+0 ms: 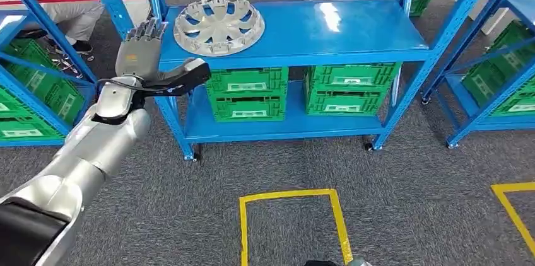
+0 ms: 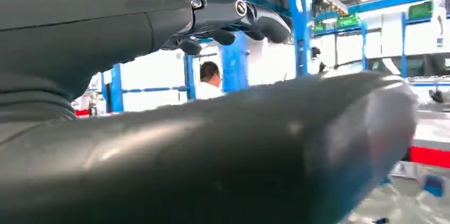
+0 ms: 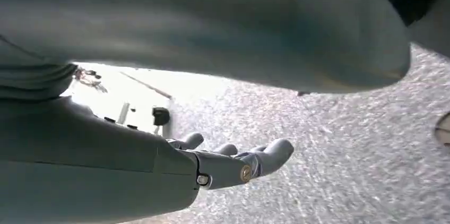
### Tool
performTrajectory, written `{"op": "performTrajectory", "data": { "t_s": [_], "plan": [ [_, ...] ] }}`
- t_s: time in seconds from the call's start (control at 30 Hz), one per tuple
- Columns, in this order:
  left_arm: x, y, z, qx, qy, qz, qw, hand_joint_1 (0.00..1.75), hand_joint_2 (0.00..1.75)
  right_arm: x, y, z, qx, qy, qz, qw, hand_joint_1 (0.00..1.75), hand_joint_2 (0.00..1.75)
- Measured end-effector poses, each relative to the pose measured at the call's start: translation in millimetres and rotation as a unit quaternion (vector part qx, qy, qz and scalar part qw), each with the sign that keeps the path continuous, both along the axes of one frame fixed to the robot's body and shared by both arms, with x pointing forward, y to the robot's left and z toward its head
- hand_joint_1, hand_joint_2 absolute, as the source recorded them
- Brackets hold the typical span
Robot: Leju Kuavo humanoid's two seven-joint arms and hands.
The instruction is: Take the parts from the cabinet and place them on the table.
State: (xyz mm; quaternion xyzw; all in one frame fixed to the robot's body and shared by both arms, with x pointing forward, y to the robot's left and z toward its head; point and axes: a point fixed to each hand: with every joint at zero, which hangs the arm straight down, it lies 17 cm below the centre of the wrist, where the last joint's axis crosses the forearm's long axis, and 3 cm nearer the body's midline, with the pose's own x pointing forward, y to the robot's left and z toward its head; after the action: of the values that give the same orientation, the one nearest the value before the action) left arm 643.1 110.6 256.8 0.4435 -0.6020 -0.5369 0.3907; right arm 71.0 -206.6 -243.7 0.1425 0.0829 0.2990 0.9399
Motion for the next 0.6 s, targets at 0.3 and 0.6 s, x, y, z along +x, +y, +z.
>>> {"op": "performTrajectory", "data": {
  "t_s": [0.3, 0.6],
  "plan": [
    [-1, 5, -11, 0.012, 0.01, 0.007, 1.0, 0.0, 0.0, 0, 0, 0, 0.0, 0.0, 0.002, 1.0, 0.0, 0.0],
    [1, 4, -4, 0.022, 0.005, 0.007, 1.0, 0.0, 0.0, 4, 0, 0, 0.0, -0.004, 0.002, 1.0, 0.0, 0.0]
  ]
}}
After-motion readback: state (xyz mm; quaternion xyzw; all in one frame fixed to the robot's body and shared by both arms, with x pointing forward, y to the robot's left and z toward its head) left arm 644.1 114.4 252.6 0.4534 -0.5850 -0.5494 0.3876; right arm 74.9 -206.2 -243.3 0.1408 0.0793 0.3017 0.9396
